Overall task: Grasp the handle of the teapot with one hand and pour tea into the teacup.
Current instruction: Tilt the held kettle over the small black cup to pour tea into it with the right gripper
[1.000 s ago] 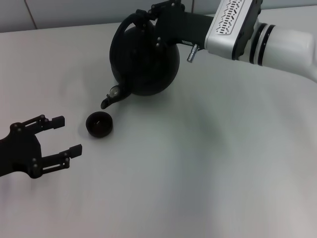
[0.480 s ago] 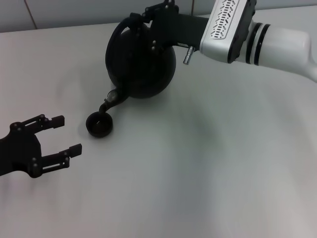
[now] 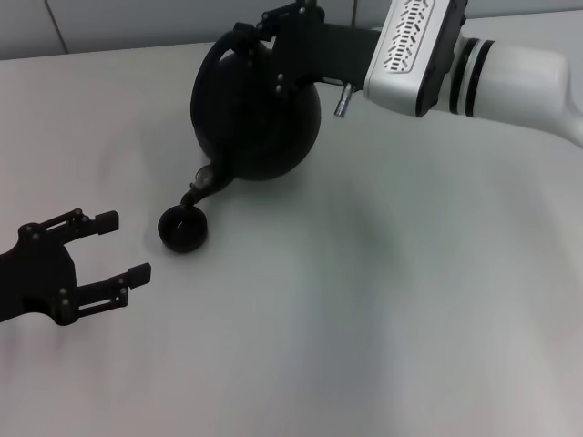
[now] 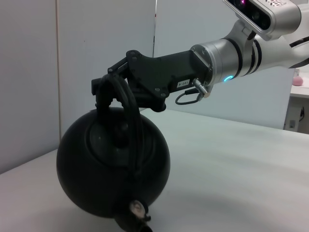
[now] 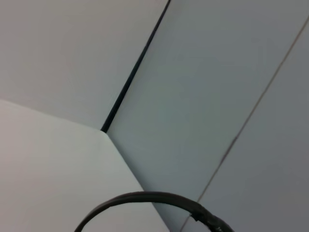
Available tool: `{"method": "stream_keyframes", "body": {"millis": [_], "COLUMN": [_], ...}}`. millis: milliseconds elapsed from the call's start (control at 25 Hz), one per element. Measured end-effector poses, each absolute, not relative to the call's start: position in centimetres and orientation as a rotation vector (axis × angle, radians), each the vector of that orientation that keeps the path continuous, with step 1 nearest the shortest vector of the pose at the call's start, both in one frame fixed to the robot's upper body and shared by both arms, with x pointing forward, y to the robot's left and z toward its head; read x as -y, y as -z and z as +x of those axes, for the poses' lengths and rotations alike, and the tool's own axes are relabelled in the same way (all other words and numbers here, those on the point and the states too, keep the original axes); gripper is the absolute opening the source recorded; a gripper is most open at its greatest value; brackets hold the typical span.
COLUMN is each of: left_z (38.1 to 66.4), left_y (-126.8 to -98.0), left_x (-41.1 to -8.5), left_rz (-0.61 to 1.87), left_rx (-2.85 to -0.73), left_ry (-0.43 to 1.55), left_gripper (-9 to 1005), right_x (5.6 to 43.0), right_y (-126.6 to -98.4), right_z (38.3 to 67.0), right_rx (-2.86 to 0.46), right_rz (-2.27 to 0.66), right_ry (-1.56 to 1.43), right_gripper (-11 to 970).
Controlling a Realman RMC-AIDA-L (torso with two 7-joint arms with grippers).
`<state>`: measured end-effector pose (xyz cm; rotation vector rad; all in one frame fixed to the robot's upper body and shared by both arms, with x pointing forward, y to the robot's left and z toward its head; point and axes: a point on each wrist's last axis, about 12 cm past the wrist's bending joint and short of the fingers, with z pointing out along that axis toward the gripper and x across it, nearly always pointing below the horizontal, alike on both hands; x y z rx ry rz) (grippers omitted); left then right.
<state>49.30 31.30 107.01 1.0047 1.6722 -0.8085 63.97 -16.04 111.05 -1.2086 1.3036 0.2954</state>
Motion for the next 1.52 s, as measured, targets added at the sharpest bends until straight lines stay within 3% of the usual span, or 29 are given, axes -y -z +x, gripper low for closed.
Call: {"method": "stream_keyframes", "body": {"millis": [1520], "left_z": [49.9], "left_y": [-107.1], "left_x": [-31.1], "left_rz": [1.000], "left_rx": [-1.677], "left_ry": [0.786], "left_gripper": [803], "right_x": [14.9], "right_y": [-111.6], "right_z": [64.1], "right_rx": [-1.226], "right_rz": [-1.324], "right_ry": [-0.238], "right_gripper": [93]}}
